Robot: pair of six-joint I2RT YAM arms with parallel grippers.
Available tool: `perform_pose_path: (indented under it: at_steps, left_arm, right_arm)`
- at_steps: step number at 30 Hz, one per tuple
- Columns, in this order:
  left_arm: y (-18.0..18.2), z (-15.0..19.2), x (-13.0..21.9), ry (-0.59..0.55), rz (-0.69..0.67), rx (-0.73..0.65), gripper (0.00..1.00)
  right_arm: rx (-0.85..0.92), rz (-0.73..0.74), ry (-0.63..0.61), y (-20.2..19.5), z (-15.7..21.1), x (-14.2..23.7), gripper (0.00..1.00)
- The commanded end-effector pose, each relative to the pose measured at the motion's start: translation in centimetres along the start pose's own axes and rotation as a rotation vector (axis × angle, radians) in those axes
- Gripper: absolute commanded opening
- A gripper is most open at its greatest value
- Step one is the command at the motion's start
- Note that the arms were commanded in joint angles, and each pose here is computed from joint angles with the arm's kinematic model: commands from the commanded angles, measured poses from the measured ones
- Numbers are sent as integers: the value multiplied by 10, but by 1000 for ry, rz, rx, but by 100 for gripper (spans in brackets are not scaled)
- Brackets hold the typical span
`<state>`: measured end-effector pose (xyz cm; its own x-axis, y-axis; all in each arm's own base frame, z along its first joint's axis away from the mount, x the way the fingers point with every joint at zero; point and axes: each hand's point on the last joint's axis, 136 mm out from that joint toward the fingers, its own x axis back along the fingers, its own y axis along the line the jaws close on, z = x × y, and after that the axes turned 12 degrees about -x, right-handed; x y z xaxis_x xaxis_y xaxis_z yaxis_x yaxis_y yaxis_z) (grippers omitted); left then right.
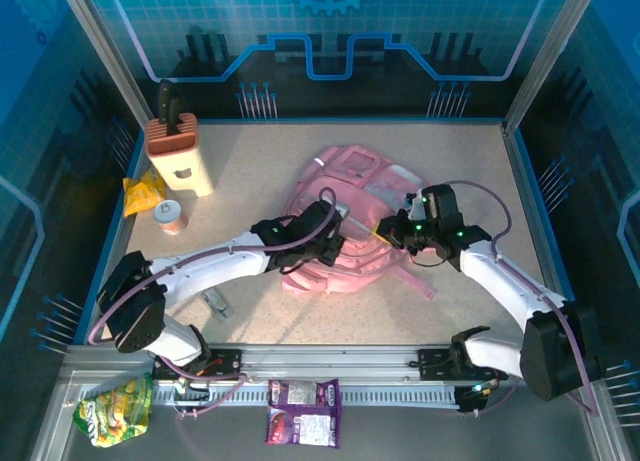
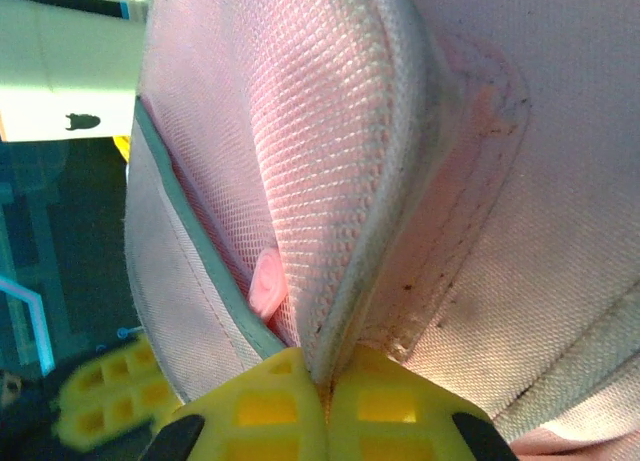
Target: Pack the student bag
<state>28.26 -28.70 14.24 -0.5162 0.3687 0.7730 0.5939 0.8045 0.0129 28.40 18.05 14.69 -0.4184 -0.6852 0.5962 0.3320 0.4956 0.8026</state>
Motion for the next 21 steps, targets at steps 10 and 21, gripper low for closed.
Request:
perform_pose_path:
  at_steps: [10, 21]
  left_arm:
    - [-1, 11, 11, -29, 49, -11, 0]
    - [-68, -25, -17, -71, 200, 36, 0]
  right_arm:
    - [120, -4, 8, 30, -46, 21, 0]
    - [131, 1, -3, 49, -73, 9, 51]
